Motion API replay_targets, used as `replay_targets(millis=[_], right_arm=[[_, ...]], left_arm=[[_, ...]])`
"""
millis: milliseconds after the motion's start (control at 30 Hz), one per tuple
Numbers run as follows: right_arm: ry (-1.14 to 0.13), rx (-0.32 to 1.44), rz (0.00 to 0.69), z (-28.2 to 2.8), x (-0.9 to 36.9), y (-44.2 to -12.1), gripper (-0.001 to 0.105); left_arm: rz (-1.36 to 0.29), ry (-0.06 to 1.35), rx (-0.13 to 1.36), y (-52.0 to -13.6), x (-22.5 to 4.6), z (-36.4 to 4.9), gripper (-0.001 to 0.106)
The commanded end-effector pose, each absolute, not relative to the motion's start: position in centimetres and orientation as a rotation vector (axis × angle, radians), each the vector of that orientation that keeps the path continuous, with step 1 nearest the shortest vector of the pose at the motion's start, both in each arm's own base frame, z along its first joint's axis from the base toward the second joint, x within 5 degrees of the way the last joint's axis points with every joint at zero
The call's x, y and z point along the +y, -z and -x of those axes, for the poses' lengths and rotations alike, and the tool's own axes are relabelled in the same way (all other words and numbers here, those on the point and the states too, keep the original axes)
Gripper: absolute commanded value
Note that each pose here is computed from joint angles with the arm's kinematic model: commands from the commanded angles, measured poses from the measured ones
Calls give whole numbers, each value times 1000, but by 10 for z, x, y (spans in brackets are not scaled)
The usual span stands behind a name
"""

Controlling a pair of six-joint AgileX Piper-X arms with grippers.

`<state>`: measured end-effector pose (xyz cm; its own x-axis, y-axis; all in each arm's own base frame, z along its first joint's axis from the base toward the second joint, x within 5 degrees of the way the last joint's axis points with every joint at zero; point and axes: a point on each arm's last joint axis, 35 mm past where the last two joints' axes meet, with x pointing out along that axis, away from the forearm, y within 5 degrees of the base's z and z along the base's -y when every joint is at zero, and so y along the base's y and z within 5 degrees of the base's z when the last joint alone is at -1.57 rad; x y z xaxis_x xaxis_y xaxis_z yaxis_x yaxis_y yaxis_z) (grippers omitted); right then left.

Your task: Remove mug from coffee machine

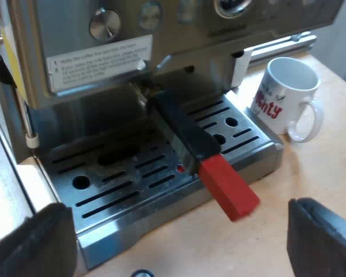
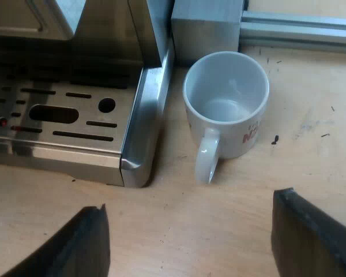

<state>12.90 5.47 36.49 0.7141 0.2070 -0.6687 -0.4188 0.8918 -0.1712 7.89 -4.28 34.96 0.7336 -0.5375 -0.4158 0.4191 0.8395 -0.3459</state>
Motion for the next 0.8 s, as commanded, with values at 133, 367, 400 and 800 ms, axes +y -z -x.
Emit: replay_targets(millis=[133, 367, 400, 800], right_arm=[[-357, 740, 332, -146, 62, -362, 62], [-240, 775, 239, -177, 58, -352, 62], [-209, 782, 222, -181, 53, -351, 62], [15, 844, 235, -177, -3, -348, 62]], left_arm=[[260, 447, 561, -358, -43, -98, 76], [314, 306, 612, -351, -22, -110, 76], [314, 286, 611, -351, -19, -109, 76], [238, 155, 636, -346, -13, -103, 76]])
